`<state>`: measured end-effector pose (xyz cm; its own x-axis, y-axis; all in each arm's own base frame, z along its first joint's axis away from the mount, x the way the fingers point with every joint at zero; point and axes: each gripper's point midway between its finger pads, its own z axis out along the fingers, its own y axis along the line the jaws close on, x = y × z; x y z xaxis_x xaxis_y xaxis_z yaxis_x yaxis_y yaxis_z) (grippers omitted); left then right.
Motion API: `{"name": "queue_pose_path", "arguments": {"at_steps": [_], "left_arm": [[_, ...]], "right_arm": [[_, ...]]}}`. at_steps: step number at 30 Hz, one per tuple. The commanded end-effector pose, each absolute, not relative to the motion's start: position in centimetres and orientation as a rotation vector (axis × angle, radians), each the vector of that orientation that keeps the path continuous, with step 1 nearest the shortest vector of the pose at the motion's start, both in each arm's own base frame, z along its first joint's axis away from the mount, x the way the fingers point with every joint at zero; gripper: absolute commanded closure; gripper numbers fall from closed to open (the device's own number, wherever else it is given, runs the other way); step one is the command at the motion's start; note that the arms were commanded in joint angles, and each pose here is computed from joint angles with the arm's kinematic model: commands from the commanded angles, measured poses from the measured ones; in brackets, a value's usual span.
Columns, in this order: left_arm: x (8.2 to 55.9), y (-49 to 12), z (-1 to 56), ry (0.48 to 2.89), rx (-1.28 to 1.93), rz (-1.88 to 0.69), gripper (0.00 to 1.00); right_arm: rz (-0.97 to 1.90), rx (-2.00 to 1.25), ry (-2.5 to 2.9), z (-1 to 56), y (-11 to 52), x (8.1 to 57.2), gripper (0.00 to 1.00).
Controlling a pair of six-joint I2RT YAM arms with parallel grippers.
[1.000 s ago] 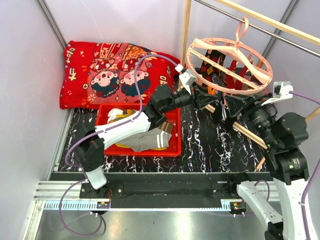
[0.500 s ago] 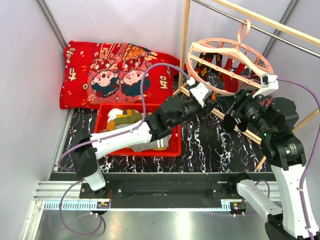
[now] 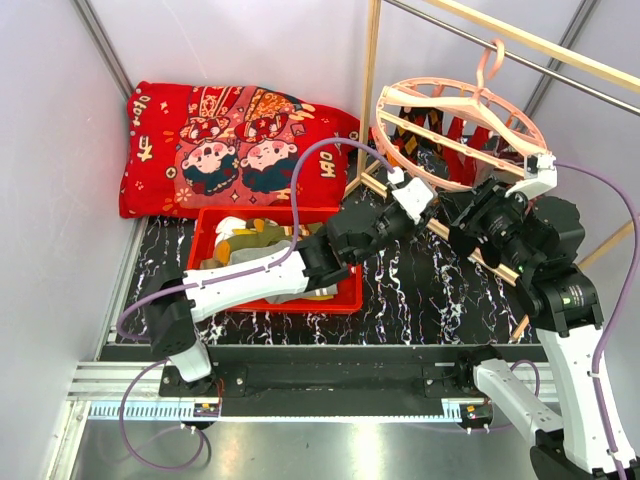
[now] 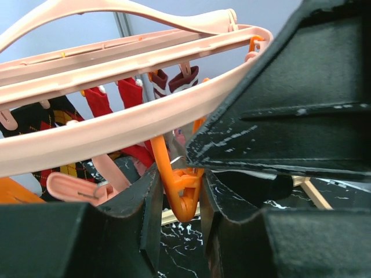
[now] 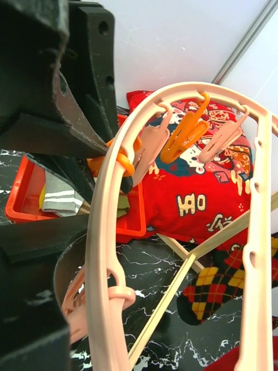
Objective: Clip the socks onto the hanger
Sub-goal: Open the clamp at the hanger.
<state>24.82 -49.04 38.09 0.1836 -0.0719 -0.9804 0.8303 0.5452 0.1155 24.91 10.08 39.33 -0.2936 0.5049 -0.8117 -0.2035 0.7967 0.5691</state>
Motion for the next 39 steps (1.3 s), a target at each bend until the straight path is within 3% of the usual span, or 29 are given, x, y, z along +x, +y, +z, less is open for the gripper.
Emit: {"name": "queue_pose_path", "arguments": {"at_steps": [1,8,14,20,29,39], "left_arm": [[23.8,-49.9,39.5,1.172,0.783,-0.716,0.96],[23.2,-50.8,38.4,1.181,0.808,-0.718,0.94],[22.8,-50.7,38.3,1.182,0.808,-0.725,0.88],[22.3,-49.4,38.5,1.161,0.778,-0.752,0.67],[21.9,-47.4,39.0,1.142,0.839,-0.975,0.3],[22.8,-47.0,40.3,1.11,0.916,-1.138,0.27]], "right_arm": [[0.721,0.272,1.639,41.5,9.8,25.9,0.51],[0.727,0.287,1.601,42.2,9.6,26.2,0.54],[0.708,0.297,1.608,41.7,9.4,26.4,0.74],[0.679,0.246,1.625,41.1,9.6,26.6,0.89],[0.571,0.021,1.636,40.7,9.9,26.5,0.91],[0.52,-0.183,1.601,41.6,10.8,26.2,0.91]]}}
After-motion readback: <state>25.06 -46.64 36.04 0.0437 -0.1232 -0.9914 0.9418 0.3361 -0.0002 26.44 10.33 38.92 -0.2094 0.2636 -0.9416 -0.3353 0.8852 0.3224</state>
